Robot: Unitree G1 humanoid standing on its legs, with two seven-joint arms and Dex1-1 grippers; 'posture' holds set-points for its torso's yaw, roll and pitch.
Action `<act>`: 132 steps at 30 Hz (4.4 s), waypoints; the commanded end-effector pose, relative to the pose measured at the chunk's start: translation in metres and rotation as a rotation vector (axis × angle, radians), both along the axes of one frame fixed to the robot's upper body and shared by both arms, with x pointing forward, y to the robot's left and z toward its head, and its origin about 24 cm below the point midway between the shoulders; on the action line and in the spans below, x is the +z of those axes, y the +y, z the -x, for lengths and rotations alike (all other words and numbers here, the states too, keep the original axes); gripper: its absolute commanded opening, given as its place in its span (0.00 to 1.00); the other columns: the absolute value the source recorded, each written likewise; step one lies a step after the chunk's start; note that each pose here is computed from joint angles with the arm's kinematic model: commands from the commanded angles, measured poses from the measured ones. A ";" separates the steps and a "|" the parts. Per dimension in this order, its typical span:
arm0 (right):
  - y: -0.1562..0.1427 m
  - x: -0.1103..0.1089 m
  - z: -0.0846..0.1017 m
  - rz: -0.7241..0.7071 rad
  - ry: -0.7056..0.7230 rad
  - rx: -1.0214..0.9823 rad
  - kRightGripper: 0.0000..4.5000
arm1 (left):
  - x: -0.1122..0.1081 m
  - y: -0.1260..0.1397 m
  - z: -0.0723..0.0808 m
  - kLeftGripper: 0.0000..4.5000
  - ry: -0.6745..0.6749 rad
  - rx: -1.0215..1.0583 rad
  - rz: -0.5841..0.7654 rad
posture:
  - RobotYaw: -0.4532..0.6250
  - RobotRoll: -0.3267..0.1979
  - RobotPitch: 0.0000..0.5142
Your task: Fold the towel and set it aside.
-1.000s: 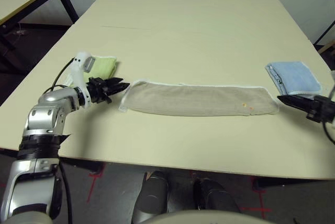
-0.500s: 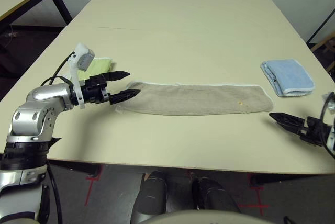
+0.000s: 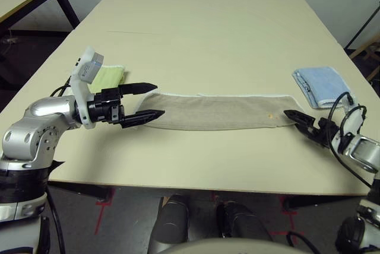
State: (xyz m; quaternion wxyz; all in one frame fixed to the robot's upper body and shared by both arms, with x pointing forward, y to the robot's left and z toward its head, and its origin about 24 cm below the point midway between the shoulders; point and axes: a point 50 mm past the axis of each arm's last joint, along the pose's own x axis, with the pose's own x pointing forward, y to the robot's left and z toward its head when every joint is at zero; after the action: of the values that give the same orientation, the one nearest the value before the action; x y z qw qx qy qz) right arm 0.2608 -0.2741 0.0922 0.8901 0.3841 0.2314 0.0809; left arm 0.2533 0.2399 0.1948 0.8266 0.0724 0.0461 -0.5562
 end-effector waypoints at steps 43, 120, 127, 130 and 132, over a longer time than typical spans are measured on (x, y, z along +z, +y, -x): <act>0.086 0.044 -0.004 0.373 -0.325 0.529 0.02 | -0.016 -0.013 -0.008 1.00 0.028 -0.028 -0.020 | 0.62 0.62 0.29; 0.045 0.063 -0.045 0.739 -0.619 0.638 0.00 | -0.043 -0.205 -0.074 0.96 0.018 -0.163 0.056 | 0.56 0.62 0.25; 0.046 0.063 -0.044 0.737 -0.622 0.629 0.00 | -0.038 -0.207 -0.075 0.96 0.015 -0.180 0.049 | 0.55 0.62 0.25; 0.046 0.063 -0.044 0.736 -0.623 0.629 0.00 | -0.039 -0.206 -0.075 0.96 0.010 -0.171 0.055 | 0.55 0.62 0.25; 0.046 0.063 -0.044 0.735 -0.623 0.630 0.00 | -0.038 -0.206 -0.075 0.96 0.005 -0.161 0.061 | 0.55 0.62 0.25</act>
State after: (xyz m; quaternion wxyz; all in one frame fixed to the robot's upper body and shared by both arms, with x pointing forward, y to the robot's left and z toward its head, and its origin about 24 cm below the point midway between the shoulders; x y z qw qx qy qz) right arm 0.3050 -0.2259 0.1531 0.9219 -0.0758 0.0803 0.3714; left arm 0.3282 0.0332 0.1597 0.7781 0.0493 0.0226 -0.6258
